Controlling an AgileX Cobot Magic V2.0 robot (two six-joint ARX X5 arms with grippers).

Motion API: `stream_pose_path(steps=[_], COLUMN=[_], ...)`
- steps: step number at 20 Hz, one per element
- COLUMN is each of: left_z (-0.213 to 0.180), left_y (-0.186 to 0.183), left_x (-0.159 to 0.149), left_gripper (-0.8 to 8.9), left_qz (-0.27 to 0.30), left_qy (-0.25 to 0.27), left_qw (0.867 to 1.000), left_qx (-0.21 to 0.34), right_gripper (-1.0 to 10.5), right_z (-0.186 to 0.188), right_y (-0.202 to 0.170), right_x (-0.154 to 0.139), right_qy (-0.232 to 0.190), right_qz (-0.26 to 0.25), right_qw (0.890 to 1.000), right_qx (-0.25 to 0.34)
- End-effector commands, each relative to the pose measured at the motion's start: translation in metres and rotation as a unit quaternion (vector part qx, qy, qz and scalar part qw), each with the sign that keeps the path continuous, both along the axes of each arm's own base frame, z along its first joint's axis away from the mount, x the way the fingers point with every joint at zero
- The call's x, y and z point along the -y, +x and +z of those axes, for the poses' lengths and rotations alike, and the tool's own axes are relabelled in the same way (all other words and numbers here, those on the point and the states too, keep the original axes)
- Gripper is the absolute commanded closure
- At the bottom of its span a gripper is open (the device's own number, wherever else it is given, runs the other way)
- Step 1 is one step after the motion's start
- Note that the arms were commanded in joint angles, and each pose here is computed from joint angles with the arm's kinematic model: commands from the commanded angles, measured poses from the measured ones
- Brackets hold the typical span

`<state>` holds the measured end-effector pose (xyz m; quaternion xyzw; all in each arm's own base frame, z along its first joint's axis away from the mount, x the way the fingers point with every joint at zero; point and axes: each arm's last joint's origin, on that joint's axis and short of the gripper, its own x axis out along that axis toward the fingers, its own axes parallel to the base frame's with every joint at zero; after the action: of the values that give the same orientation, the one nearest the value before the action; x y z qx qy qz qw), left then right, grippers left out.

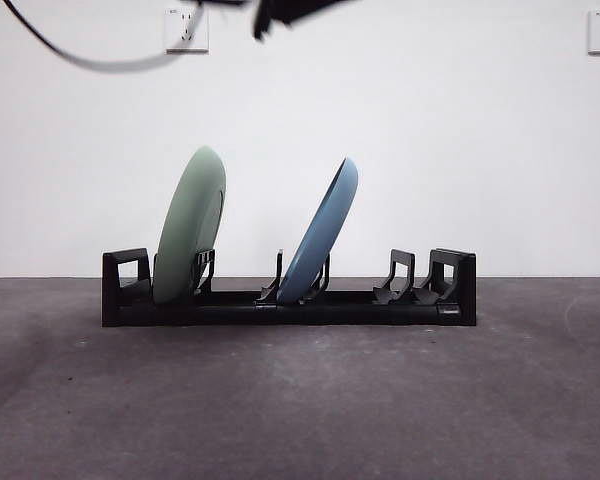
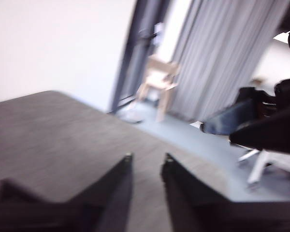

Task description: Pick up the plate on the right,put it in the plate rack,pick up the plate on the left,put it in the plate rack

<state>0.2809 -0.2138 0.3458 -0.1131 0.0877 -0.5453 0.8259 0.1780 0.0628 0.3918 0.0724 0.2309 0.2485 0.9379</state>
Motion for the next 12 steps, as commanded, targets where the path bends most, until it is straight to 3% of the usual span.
stream_pose_path(steps=[1,8,12], left_z=[0.007,0.035,0.042], left_y=[-0.017,-0.069,-0.105], left_x=[-0.013,-0.059,-0.093], left_gripper=[8.21,8.21,8.21], left_qz=[0.07,0.275,0.361], left_qy=[0.098,0.227,0.298], left_qw=[0.992,0.934,0.884], left_qx=[0.048,0.033,0.008], right_gripper=[9.6,9.6,9.6], right_z=[-0.005,-0.012,-0.026], right_y=[0.0,-0.007,-0.026], right_x=[0.001,0.008,0.016], right_qy=[-0.037,-0.093,-0.083], right_qz=[-0.012,-0.075,-0.105], right_qw=[0.999,0.992,0.991], right_qx=[-0.007,-0.034,-0.012])
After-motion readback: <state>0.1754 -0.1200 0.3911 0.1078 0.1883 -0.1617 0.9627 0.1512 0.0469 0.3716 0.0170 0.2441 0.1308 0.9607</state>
